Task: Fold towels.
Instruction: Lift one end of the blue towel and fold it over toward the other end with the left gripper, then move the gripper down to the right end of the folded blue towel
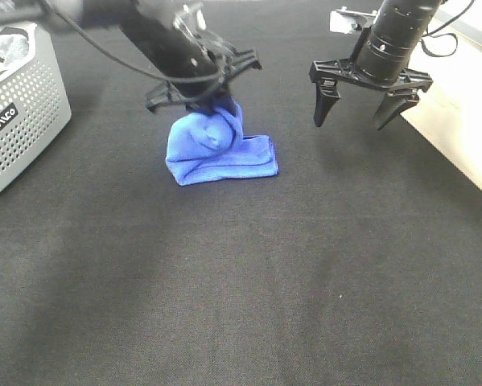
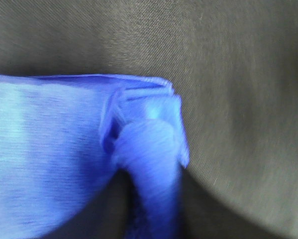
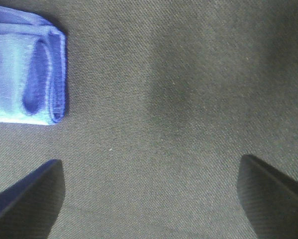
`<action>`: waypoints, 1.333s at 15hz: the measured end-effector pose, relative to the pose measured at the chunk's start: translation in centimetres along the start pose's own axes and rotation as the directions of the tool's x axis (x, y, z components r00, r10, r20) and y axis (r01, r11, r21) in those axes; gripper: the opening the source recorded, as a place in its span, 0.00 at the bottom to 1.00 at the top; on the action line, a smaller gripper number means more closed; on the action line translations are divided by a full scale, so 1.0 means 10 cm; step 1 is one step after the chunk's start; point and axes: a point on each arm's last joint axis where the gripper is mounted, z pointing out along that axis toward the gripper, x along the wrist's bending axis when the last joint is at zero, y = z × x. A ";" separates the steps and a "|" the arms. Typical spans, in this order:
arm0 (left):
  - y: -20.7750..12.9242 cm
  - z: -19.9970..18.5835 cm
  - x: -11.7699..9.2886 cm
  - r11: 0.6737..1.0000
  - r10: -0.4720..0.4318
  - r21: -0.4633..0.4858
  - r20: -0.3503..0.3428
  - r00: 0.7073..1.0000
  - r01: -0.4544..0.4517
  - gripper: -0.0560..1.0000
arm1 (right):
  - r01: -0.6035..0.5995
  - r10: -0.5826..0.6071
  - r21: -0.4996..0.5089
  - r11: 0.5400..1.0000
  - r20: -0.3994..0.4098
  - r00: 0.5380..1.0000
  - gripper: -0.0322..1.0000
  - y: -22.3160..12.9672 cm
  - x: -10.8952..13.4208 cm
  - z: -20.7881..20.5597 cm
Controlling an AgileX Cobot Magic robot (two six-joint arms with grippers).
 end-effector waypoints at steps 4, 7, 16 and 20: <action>0.00 0.11 -0.08 0.993 -0.100 -0.045 0.101 0.990 0.105 0.67 | -0.003 0.003 0.000 1.000 -0.001 1.000 0.88 0.00 0.00 0.00; 0.07 0.01 -0.12 0.991 -0.097 -0.079 0.134 0.986 0.108 0.68 | -0.012 0.012 0.001 1.000 -0.019 1.000 0.88 0.00 0.02 0.00; 0.80 -0.92 0.67 0.968 0.153 -0.191 -0.068 0.986 -0.163 0.68 | -0.071 -0.021 -0.094 0.993 -0.731 0.682 0.88 0.13 0.71 -0.05; 0.80 -0.93 0.72 0.970 0.162 -0.169 -0.086 0.983 -0.175 0.68 | -0.012 -0.032 -0.055 0.998 -0.728 0.685 0.88 0.02 1.04 0.46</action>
